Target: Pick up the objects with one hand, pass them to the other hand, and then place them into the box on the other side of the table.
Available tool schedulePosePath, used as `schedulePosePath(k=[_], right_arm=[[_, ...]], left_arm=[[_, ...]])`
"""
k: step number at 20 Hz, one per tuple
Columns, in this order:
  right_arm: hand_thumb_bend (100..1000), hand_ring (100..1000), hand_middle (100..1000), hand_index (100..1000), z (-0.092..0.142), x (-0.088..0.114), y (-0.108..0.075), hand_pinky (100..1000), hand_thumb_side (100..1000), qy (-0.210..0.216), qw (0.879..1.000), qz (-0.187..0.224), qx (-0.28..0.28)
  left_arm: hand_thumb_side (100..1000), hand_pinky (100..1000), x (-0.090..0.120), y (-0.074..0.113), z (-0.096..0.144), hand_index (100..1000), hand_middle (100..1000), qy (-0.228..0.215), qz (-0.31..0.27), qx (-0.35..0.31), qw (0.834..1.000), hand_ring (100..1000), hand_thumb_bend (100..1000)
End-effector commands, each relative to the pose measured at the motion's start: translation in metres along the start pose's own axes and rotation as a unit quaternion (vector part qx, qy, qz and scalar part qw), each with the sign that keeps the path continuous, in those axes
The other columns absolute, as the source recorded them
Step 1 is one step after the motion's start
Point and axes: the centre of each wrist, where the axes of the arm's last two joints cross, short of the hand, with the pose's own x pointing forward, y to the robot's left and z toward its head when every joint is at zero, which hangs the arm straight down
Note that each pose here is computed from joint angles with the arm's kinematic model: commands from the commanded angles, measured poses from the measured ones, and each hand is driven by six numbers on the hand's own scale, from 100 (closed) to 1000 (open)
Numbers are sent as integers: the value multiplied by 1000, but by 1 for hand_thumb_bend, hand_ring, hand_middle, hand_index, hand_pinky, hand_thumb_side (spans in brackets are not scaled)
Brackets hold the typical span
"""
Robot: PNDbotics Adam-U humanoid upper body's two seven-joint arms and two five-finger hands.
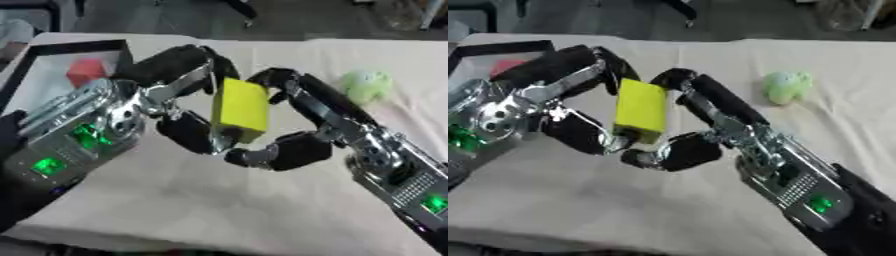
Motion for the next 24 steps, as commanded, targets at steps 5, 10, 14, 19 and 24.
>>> schedulePosePath(k=[5, 10, 14, 19, 24], right_arm=[[683, 909, 873, 871, 3, -1, -8, 776, 363, 27, 999, 20, -16], [686, 903, 866, 864, 3, -1, -7, 776, 360, 24, 999, 22, -7], [689, 900, 864, 861, 3, -1, -10, 775, 352, 22, 999, 21, -12], [684, 894, 859, 854, 3, -2, -15, 773, 348, 16, 999, 22, -30], [682, 889, 854, 848, 4, -2, -18, 769, 344, 14, 999, 16, -46]], left_arm=[[190, 799, -20, 20, 16, 412, 530, 29, -30, 28, 999, 657, 160], [176, 794, -46, 31, 24, 411, 524, 83, -35, 68, 994, 649, 154], [164, 798, -74, 41, 25, 401, 535, 143, -32, 111, 983, 645, 150], [151, 798, -110, 51, 24, 401, 534, 208, -37, 163, 964, 644, 162], [148, 798, -141, 50, 18, 402, 535, 254, -36, 188, 948, 644, 170]])
